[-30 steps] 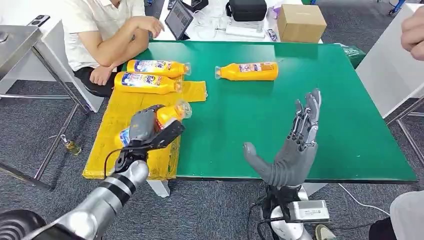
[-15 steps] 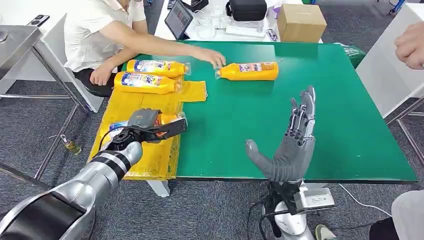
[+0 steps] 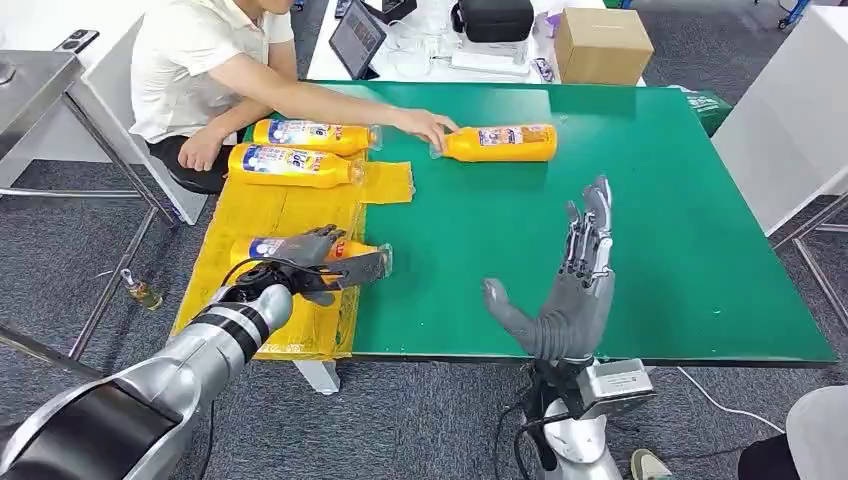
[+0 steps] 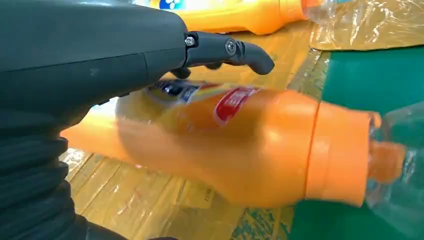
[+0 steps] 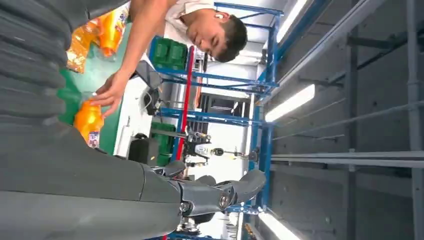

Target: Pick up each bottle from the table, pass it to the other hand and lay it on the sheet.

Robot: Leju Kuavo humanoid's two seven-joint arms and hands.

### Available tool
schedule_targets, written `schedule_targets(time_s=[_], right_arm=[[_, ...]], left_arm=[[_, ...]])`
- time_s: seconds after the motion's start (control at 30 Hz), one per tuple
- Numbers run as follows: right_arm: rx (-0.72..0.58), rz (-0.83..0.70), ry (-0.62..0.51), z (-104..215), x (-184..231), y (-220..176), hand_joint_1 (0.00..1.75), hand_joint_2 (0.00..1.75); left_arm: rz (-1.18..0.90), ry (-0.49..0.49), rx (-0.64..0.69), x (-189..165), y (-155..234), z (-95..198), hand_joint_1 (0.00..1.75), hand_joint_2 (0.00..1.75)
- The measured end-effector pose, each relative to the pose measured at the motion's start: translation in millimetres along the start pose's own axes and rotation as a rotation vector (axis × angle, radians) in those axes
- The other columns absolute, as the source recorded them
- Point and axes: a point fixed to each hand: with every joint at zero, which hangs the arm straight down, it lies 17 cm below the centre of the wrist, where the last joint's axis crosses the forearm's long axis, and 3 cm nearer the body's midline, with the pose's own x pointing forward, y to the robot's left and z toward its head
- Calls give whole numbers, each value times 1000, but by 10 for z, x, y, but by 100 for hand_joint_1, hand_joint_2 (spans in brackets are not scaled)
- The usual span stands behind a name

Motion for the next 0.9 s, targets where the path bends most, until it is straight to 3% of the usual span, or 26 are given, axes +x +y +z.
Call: schedule_targets(time_s=[0.37,0.9], right_arm=[[-1,14,29,59,-105,-21,0,175],[-48,89,69,195,-200,-199,0,175]], left_arm=[[101,-170,-19,540,-39,33,0,175],[308,-566,213,1673,248,525,0,175]])
